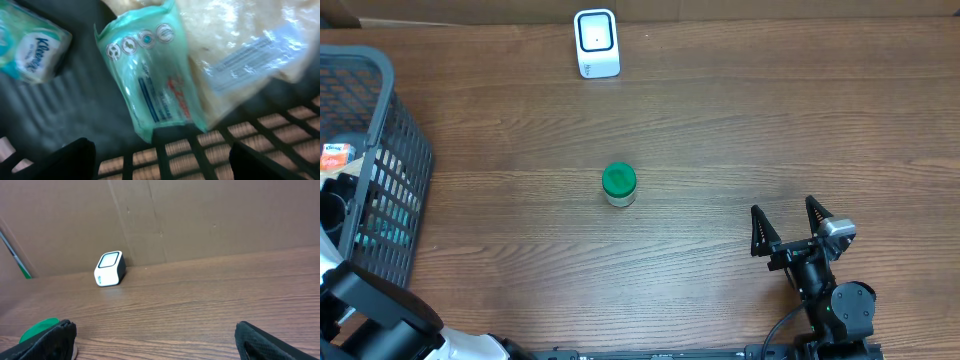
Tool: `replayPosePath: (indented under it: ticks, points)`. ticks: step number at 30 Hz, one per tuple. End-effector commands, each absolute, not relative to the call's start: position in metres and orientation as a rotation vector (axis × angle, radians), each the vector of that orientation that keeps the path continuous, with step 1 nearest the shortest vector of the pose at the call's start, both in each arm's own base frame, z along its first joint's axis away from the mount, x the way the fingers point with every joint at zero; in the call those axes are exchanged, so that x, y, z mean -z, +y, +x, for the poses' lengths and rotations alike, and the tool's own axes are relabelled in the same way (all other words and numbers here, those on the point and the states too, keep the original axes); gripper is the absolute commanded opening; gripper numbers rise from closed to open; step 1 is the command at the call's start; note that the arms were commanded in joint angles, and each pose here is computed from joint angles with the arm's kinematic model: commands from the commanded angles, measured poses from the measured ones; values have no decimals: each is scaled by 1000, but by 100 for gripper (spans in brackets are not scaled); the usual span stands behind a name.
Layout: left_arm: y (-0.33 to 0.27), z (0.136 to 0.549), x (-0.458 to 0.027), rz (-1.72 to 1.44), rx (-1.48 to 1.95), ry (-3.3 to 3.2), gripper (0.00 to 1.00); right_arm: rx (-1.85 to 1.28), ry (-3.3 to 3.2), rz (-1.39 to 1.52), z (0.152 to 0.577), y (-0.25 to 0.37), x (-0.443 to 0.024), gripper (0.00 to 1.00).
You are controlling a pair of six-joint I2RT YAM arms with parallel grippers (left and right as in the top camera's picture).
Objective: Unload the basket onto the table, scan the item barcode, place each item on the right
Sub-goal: 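Return the left gripper to the basket and grasp the teal wipes pack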
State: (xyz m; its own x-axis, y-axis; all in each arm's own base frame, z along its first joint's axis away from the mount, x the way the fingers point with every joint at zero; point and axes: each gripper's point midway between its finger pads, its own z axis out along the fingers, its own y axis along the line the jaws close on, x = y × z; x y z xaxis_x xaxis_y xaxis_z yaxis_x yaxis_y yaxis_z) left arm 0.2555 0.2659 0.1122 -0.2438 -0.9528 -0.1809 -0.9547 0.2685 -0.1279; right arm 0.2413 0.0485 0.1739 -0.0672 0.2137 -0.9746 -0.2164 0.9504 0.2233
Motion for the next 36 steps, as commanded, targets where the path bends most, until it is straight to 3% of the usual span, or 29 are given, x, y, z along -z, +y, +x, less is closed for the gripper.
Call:
replayPosePath:
  ticks: [1, 14, 17, 21, 23, 29, 36]
  points:
    - [269, 245, -89, -1848, -79, 2281, 87, -340, 1598, 5, 242, 46, -171, 100]
    - [276, 251, -23, -1885, -78, 2352, 88, -340, 1598, 5, 242, 46, -171, 100]
    - [274, 249, -14, -1899, -72, 2372, 78, -339, 1598, 5, 242, 46, -171, 100]
    - [274, 253, -19, -1891, -51, 2367, 57, -339, 1598, 5, 242, 46, -171, 100]
    - [274, 255, -23, -1889, -39, 2370, 56, -339, 1598, 5, 242, 46, -171, 100]
    - [284, 270, -75, -1850, -14, 2330, 46, -340, 1598, 5, 242, 46, -171, 100]
    - [297, 290, -207, -1672, -41, 2171, 44, -340, 1598, 5, 242, 46, -171, 100]
